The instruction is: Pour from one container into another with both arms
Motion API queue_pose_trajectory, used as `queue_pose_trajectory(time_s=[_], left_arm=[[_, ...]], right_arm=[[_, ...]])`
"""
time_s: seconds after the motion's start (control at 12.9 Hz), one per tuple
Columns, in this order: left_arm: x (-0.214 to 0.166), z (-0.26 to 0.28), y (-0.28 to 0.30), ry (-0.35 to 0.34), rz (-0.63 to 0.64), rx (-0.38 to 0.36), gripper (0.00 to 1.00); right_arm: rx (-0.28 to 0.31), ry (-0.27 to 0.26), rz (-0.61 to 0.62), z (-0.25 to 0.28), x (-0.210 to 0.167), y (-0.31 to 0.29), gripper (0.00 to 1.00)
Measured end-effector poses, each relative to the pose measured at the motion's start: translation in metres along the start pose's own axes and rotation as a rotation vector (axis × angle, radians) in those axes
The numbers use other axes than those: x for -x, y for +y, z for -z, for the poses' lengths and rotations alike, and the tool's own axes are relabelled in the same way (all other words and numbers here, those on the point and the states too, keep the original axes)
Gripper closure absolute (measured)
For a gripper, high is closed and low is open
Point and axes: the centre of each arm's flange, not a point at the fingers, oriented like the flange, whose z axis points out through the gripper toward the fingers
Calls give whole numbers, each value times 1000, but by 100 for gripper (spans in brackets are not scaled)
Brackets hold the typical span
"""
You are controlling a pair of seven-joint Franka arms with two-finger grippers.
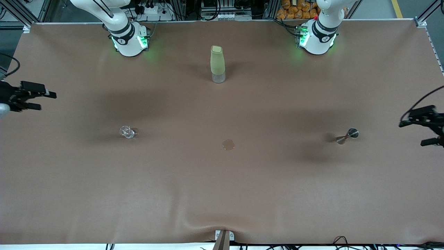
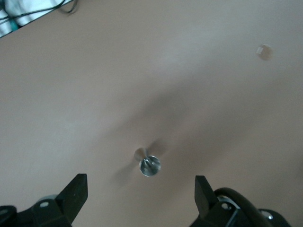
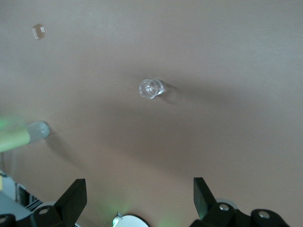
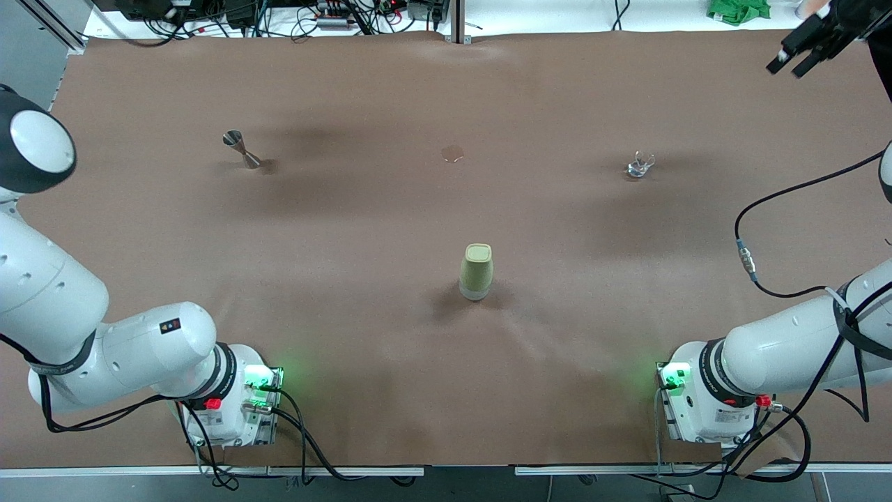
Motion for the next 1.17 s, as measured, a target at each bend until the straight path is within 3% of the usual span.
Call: queue_pose_trajectory(time_s=[0.16, 0.39, 0.78, 1.17], left_arm=[[-30, 18, 77, 0, 134, -64, 0], [-38, 28, 128, -13, 259, -101, 0], [-24, 52, 164, -43, 404, -166, 0], [21, 71, 131, -66, 516, -230, 0]], right_arm=[[95, -10, -62, 21, -9, -33, 0], [183, -31, -146, 33, -16, -69, 0], [242, -32, -225, 40, -21, -91, 0], [275, 0, -250, 50, -22, -92, 0]])
